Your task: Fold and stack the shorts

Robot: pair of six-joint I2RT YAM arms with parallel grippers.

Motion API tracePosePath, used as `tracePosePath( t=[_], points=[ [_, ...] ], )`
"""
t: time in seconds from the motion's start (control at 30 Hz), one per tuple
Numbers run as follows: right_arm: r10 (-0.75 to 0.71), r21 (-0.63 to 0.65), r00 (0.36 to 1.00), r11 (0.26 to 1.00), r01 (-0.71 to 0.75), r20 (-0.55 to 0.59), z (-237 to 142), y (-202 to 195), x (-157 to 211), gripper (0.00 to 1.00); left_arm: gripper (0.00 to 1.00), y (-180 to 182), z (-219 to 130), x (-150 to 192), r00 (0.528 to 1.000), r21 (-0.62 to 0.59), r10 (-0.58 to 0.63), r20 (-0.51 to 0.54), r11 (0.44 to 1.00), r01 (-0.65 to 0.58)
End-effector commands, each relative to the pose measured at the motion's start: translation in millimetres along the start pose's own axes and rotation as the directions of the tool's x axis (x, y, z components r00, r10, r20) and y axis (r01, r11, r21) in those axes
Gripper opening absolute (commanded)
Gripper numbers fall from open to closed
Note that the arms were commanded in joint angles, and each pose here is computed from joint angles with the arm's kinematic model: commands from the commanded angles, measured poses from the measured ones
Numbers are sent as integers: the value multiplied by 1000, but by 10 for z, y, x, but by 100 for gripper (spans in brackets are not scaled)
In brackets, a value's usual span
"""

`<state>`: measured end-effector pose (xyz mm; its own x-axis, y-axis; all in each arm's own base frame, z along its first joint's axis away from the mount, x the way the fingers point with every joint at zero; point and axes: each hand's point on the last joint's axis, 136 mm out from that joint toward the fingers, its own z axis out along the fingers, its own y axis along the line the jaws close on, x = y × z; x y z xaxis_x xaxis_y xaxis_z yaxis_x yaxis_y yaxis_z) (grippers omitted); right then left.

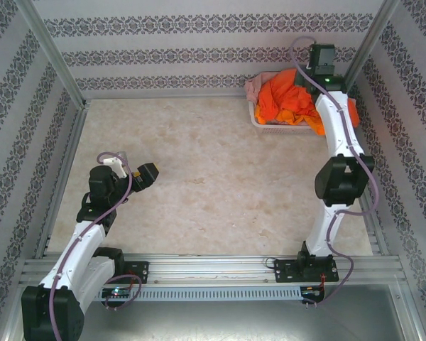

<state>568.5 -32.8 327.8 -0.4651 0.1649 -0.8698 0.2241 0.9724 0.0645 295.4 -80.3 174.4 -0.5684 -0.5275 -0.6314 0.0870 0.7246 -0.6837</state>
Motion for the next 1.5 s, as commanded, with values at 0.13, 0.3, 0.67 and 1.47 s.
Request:
tracePosePath(
  t=[0.13,0.3,0.67,1.47],
  points=[
    [165,-192,959,974,-121,231,-869,223,-755,0,100,-120,-41,-43,999,51,10,30,999,-11],
    [221,-331,913,938,-102,343,-1550,441,-1123,0,100,-148,-44,-60,999,64,8,36,998,-10],
    [173,-663,898,731,159,405,-2776,1727,-1215,0,100,-271,-83,-175,996,110,7,85,994,-16],
    [-43,-458,997,886,68,65,-1708,1142,1452,60,100,-198,-227,-156,991,57,-79,107,996,74]
  ],
)
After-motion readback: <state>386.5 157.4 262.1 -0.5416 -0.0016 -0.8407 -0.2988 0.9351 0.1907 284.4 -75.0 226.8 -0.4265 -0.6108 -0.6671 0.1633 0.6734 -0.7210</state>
